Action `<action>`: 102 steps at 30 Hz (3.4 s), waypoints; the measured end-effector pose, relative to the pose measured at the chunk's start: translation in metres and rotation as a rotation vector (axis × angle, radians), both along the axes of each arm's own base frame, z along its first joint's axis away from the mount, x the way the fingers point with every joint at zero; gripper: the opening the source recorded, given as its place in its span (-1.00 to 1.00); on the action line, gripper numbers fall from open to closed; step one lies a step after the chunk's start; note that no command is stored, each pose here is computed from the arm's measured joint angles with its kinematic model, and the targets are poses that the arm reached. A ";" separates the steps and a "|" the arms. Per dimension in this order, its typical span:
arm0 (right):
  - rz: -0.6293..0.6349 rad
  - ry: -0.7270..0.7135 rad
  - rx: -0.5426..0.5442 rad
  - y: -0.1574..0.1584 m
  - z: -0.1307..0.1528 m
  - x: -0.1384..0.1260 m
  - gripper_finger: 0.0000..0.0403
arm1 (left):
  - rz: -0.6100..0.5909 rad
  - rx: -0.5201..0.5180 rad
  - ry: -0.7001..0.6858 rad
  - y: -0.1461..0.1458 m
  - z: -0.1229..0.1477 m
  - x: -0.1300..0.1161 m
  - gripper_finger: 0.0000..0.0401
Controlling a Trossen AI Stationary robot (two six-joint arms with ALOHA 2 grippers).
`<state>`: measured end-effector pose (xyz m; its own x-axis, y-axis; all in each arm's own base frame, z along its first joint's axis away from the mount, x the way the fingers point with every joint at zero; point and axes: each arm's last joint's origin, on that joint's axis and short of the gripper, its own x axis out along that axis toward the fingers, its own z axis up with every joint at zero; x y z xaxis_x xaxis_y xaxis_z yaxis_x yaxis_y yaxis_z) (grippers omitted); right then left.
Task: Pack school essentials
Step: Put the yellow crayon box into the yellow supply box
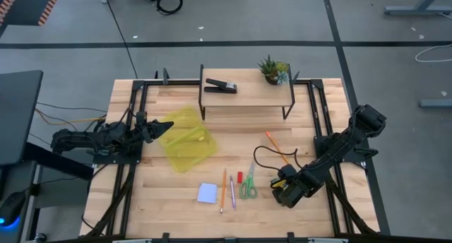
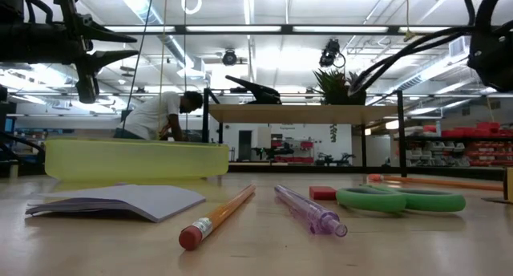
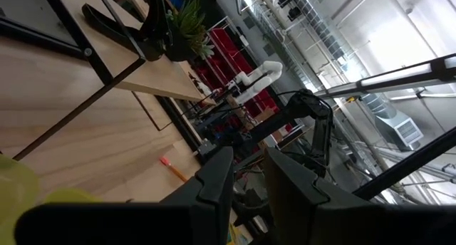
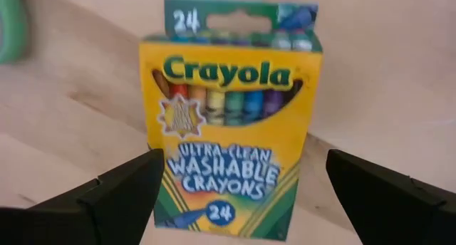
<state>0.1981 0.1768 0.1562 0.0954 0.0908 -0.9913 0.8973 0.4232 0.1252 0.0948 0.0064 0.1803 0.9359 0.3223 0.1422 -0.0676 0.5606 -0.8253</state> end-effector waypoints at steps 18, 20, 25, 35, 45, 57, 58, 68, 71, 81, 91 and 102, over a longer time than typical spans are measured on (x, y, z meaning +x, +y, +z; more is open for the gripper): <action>-0.033 0.008 0.153 -0.003 0.003 0.014 0.98 | 0.000 -0.001 0.000 0.000 0.000 0.000 -0.55; -0.040 0.014 0.161 -0.004 0.003 0.015 0.98 | 0.000 -0.001 -0.001 0.000 0.000 0.000 -0.55; -0.050 -0.008 0.135 -0.007 0.003 0.017 0.98 | -0.001 -0.001 -0.001 0.000 0.000 0.000 -0.57; -0.056 -0.005 0.145 -0.009 0.004 0.019 0.98 | -0.001 -0.001 -0.001 0.000 0.000 0.000 -0.55; -0.052 0.003 0.088 -0.012 0.004 0.016 0.98 | -0.001 -0.001 -0.001 0.000 0.000 0.000 -0.56; -0.089 -0.004 0.105 -0.013 0.004 0.019 0.98 | 0.000 -0.001 -0.001 0.000 0.000 0.000 -0.53; -0.091 -0.004 0.105 -0.014 0.004 0.020 0.98 | 0.000 -0.001 -0.001 0.000 0.000 0.000 -0.53; -0.092 -0.019 0.091 -0.015 0.004 0.021 0.98 | -0.001 -0.001 -0.001 0.000 0.000 0.000 -0.55; -0.092 -0.021 0.089 -0.015 0.004 0.021 0.98 | 0.000 -0.001 -0.001 0.000 0.000 0.000 -0.53; -0.094 -0.029 0.076 -0.016 0.004 0.021 0.98 | 0.000 -0.001 -0.001 0.000 0.000 0.000 -0.55; -0.093 -0.027 0.054 -0.017 0.003 0.020 0.98 | 0.000 -0.001 -0.001 0.000 0.000 0.000 -0.53; -0.071 -0.040 0.048 -0.017 0.002 0.022 0.98 | 0.000 -0.001 -0.001 0.000 0.000 0.000 -0.54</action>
<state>0.2200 0.1601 0.1582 0.1432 0.1294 -0.9812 0.9186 0.3516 0.1804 0.0948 0.0064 0.1803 0.9359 0.3221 0.1426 -0.0669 0.5600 -0.8258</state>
